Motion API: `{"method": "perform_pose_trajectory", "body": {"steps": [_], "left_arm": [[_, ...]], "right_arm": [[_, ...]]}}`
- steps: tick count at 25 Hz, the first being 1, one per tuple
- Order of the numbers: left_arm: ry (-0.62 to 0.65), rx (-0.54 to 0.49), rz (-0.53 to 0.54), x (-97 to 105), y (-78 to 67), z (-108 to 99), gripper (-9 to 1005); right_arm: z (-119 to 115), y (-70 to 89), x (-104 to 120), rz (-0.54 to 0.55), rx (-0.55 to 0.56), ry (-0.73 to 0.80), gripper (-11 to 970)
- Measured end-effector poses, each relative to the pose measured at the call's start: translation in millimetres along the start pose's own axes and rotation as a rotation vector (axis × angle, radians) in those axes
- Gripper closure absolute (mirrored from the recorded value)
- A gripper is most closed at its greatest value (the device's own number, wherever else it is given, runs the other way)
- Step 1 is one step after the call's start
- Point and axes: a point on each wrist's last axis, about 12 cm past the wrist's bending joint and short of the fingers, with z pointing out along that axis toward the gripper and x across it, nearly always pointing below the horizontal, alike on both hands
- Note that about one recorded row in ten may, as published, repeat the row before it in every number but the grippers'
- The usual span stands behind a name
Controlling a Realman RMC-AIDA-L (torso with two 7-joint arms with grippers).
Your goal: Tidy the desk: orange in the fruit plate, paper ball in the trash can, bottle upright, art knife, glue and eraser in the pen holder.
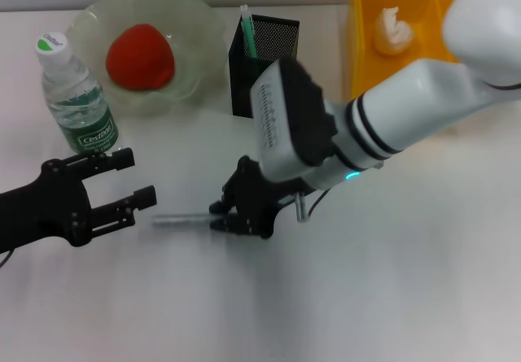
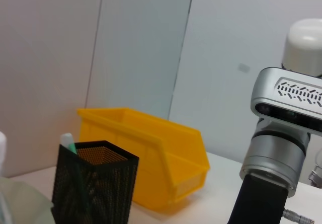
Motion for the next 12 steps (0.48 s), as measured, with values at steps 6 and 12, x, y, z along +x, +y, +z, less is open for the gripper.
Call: {"method": "perform_pose_trajectory", "body": {"steps": [6, 12], "left_arm": [[-0.028, -0.02, -0.004, 0.2, -0.4, -0.4, 289], [-0.05, -0.027, -0.009, 0.4, -1.7, 3.7, 289]], "right_arm": [[-21.0, -2.5, 19.4, 0.079, 0.118, -0.141, 797], [-39.3, 4.4, 40.0, 0.131, 0.183, -0.275, 798]]}}
